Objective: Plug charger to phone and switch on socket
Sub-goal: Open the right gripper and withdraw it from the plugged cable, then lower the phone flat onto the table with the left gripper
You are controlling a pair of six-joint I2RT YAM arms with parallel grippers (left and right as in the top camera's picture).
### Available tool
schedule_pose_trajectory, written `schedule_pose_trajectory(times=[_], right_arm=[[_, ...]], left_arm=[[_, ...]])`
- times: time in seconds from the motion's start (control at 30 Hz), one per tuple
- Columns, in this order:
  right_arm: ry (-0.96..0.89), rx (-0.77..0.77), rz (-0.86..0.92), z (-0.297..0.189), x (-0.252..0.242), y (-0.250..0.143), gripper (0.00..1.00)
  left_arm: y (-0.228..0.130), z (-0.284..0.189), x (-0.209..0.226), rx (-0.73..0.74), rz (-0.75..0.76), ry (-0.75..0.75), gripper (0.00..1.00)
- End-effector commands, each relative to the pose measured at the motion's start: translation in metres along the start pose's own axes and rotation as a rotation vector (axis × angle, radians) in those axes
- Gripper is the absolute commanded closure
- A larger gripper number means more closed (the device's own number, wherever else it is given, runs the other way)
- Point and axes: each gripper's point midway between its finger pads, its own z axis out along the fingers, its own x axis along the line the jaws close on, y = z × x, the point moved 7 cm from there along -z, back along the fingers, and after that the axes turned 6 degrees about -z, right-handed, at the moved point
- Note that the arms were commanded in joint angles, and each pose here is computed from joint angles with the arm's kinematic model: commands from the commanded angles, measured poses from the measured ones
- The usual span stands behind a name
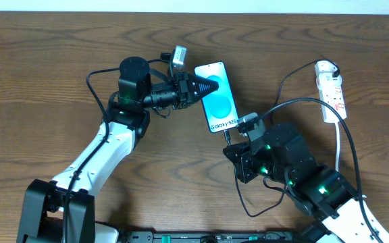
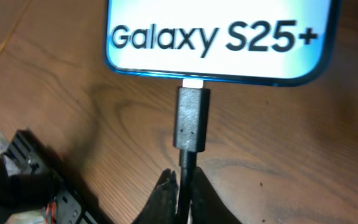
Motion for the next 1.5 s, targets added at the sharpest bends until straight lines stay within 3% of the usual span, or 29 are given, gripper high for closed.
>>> schedule_pose_trajectory(times=[0.0,0.5,0.73,1.07,1.17,1.23,1.33,1.47], right_arm=[[-0.045,-0.017,0.016,0.004,-0.003,0.008,0.99],[0.025,-0.151,0.002,0.004,0.008,0.038,0.99],[0.007,-0.119,0.015,-0.001,0.006,0.034,0.96],[-0.020,-0.121,-0.022,-0.057,0.015,0.031,0.46],[-0.031,-0.130,-0.014,-0.077,0.016,0.025,0.23],[-0.057,-0.155,-0.007,-0.091,0.014,0.023,0.12],[-0.141,-0.215,0.006,-0.112,0.008,0.021,0.02],[-0.254,-0.300,0.036,-0.132,-0.003,0.018,0.01]], left_arm=[[-0.006,0.000,-0.006,0.066,0.024,-0.031,0.93],[-0.021,0.009,-0.011,0.156,0.064,-0.059,0.93],[-0.025,0.012,-0.011,0.167,0.069,-0.061,0.93],[-0.004,0.008,-0.005,0.003,0.048,-0.003,0.93],[-0.004,0.012,-0.005,-0.021,0.051,0.007,0.93],[-0.004,0.015,-0.006,-0.035,0.064,0.012,0.93],[0.000,0.018,-0.002,-0.048,0.079,0.041,0.93],[0.007,0.027,0.021,-0.008,0.072,0.127,0.93]])
